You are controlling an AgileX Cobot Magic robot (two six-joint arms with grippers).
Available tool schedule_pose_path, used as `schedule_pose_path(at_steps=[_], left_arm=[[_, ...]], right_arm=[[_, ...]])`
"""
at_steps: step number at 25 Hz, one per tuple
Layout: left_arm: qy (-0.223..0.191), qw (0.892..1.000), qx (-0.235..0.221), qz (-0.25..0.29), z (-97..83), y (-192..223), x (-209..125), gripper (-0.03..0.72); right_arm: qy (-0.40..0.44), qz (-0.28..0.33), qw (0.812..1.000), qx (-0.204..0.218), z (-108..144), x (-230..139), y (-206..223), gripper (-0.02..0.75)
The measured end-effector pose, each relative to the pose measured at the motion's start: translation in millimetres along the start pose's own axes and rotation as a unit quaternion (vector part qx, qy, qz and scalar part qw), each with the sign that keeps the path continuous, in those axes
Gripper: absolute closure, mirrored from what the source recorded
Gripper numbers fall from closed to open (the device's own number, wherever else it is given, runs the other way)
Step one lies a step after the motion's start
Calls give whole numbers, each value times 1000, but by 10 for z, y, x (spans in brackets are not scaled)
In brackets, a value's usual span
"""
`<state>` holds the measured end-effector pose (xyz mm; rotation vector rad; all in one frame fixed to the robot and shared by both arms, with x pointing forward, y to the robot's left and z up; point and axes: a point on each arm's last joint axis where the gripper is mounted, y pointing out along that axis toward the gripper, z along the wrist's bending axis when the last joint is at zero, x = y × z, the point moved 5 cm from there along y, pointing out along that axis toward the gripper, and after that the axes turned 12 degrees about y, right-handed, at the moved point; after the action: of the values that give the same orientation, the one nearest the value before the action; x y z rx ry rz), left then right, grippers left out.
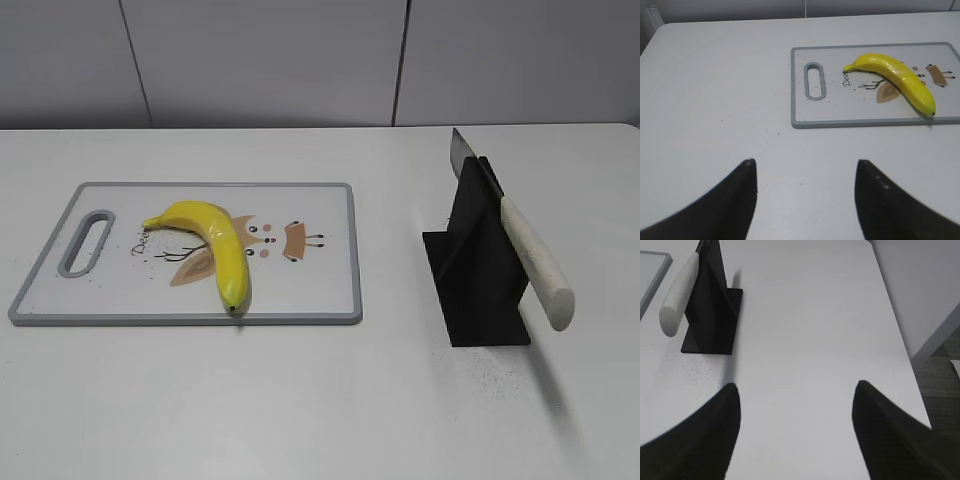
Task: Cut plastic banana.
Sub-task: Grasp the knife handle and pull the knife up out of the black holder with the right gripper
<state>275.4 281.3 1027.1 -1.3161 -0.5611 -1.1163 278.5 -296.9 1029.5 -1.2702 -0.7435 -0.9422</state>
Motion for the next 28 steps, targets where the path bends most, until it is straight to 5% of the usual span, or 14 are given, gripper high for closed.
schedule_pose_path(at_steps=[8,15,28], left_arm=[[0,1000,0,0,0,0,0,106],[0,1000,0,0,0,0,0,106],[0,1000,0,0,0,0,0,106]], right_arm=[[-4,1,1000,-6,-16,8,5,219],[-5,66,998,-20,18,216,148,198],[26,141,989,31,277,577,318,180]])
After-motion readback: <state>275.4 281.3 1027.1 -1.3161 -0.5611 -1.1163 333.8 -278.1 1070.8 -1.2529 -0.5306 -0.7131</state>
